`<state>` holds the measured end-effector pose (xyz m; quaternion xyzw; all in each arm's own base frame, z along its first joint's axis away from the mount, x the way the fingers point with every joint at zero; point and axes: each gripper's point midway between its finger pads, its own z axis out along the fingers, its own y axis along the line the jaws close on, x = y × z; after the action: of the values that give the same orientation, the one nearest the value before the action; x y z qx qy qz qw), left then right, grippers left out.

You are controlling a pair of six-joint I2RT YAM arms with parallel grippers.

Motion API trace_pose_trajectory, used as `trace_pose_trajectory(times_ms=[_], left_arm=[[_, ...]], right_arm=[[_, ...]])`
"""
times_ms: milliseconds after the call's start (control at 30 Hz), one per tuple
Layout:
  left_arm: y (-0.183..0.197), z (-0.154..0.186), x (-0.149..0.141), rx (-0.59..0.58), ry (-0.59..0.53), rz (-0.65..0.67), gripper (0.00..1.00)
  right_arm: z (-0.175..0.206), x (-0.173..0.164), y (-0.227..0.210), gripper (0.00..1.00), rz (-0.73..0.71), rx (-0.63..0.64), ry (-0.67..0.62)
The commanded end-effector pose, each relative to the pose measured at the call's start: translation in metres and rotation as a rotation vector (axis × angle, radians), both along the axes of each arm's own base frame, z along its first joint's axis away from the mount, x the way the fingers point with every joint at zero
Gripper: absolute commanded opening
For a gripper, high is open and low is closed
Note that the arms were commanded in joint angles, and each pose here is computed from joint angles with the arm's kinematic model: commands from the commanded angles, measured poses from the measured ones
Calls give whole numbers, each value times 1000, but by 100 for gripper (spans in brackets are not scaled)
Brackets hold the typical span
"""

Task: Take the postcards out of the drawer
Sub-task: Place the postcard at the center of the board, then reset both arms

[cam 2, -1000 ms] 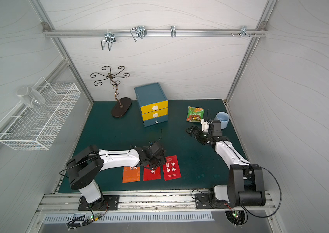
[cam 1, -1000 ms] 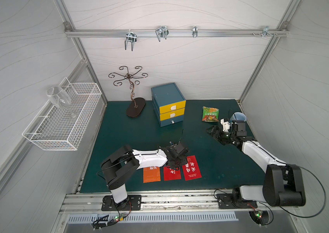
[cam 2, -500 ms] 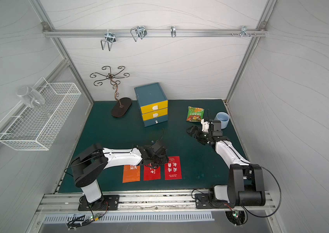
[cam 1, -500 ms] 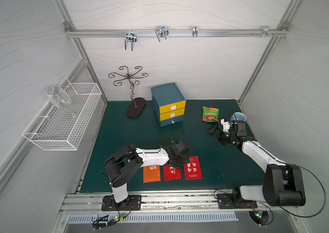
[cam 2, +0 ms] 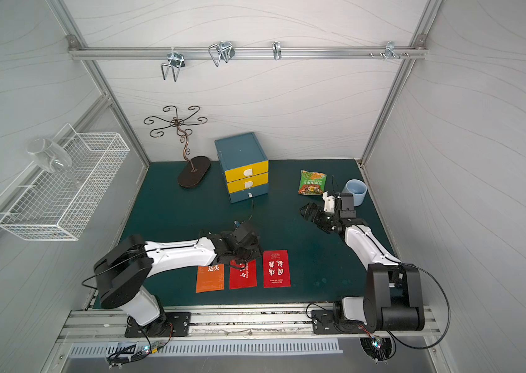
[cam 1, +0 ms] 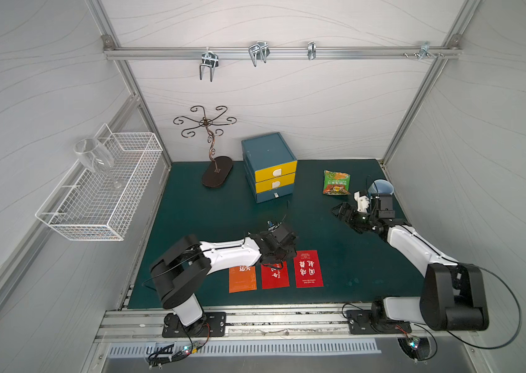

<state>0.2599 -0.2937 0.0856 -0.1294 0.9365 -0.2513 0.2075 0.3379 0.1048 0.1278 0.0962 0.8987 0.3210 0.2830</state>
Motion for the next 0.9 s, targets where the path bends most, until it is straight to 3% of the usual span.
trace_pose_trajectory(times_ms=[0, 167, 300, 367, 433, 567, 667, 733, 800, 867], left_arm=[[66, 50, 39, 108, -217, 95, 47], [208, 125, 74, 433, -557, 269, 98], [296, 142, 90, 709, -751, 308, 99], [340, 125, 91, 701, -705, 433, 99], [347, 99, 100, 557, -671, 450, 99], [355, 37, 110, 593, -535, 439, 99], [359, 21, 115, 610, -569, 454, 99], [350, 29, 125, 597, -645, 400, 99], [349, 18, 130, 597, -673, 387, 99], [325, 5, 142, 588, -718, 243, 99]], right_arm=[[25, 6, -21, 99, -49, -123, -111], [45, 17, -57, 99, -164, -321, -319], [30, 31, -89, 99, -213, -557, -472], [10, 37, -97, 99, -213, -614, -472], [-9, 46, -99, 99, -224, -619, -467], [-32, 66, -97, 99, -224, -569, -473], [-39, 65, -78, 99, -143, -600, -499], [-43, 62, -74, 99, -152, -595, -599], [-43, 57, -75, 99, -142, -592, -566], [-43, 62, -70, 99, -121, -578, -590]])
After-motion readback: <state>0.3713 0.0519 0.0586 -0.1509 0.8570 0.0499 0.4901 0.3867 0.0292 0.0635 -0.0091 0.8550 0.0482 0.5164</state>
